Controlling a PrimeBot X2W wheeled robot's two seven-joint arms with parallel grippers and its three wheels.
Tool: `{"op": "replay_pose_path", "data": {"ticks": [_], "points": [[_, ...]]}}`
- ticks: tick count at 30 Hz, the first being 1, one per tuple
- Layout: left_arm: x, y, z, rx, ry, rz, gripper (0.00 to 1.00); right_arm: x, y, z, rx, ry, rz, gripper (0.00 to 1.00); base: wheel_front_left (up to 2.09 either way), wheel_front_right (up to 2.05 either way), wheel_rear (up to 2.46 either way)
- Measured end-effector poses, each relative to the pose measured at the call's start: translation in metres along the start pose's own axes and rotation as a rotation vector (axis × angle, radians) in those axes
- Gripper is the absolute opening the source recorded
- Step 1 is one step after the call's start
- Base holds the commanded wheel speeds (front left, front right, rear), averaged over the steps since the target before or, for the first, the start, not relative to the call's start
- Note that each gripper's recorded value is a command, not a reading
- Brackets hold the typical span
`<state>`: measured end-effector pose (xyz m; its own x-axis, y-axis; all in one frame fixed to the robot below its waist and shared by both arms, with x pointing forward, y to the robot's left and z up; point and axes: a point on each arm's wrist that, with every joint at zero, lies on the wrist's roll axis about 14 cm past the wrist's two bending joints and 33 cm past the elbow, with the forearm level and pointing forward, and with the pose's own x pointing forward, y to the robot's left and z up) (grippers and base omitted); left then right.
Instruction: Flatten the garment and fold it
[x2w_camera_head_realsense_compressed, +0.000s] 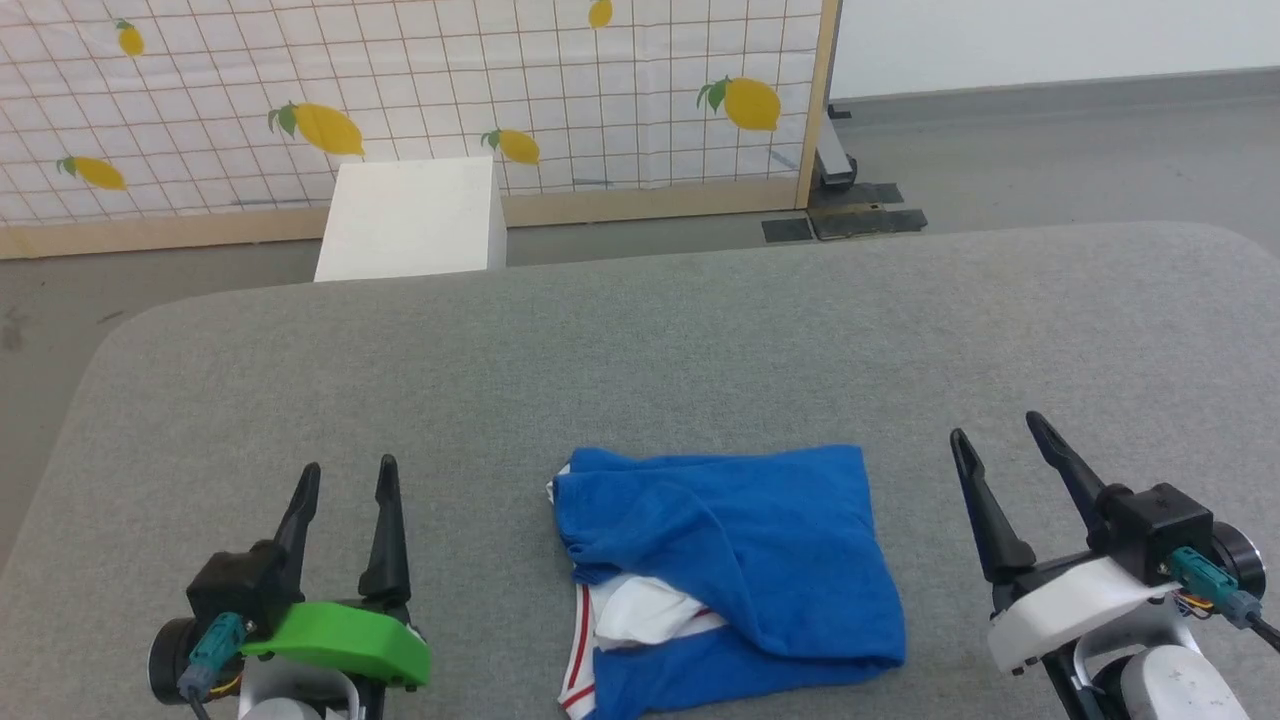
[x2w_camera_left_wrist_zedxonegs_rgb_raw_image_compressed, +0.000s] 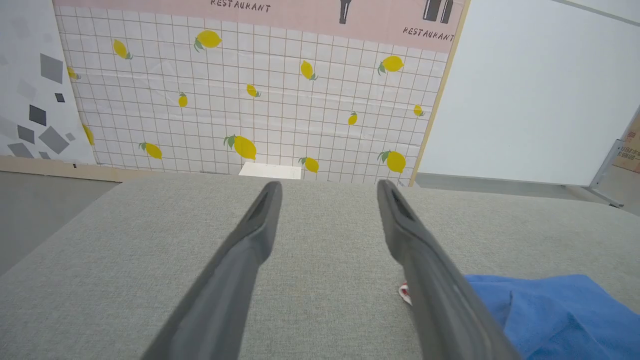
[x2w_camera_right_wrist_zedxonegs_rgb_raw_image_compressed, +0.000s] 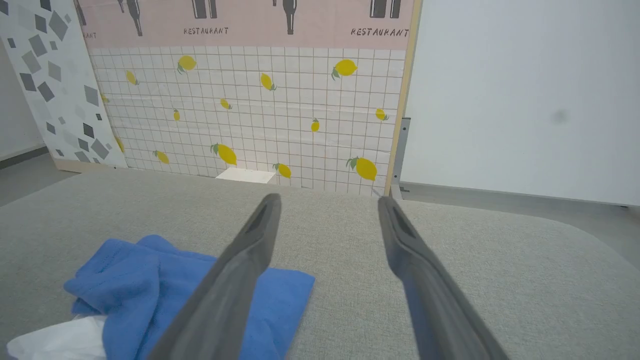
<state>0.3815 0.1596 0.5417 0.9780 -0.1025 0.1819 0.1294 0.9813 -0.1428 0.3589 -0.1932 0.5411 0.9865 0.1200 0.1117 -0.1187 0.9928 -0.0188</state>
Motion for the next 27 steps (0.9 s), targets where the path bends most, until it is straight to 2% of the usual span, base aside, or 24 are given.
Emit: {"op": "replay_pose_path", "data": {"ticks": [23,25,27], "points": [[0.0,0.001,-0.007,-0.02,0.018,0.004,1.0,-0.002,-0.008,-0.008,0.045,0.013,-0.041,1.0,0.0,0.0,0.0],[0.0,0.001,-0.007,-0.02,0.018,0.005,1.0,-0.002,-0.01,-0.009,0.079,0.015,-0.054,1.0,0.0,0.0,0.0],[0.0,0.002,-0.007,-0.019,0.019,0.008,1.0,-0.001,-0.012,-0.012,0.193,0.023,-0.087,1.0,0.0,0.0,0.0]]}}
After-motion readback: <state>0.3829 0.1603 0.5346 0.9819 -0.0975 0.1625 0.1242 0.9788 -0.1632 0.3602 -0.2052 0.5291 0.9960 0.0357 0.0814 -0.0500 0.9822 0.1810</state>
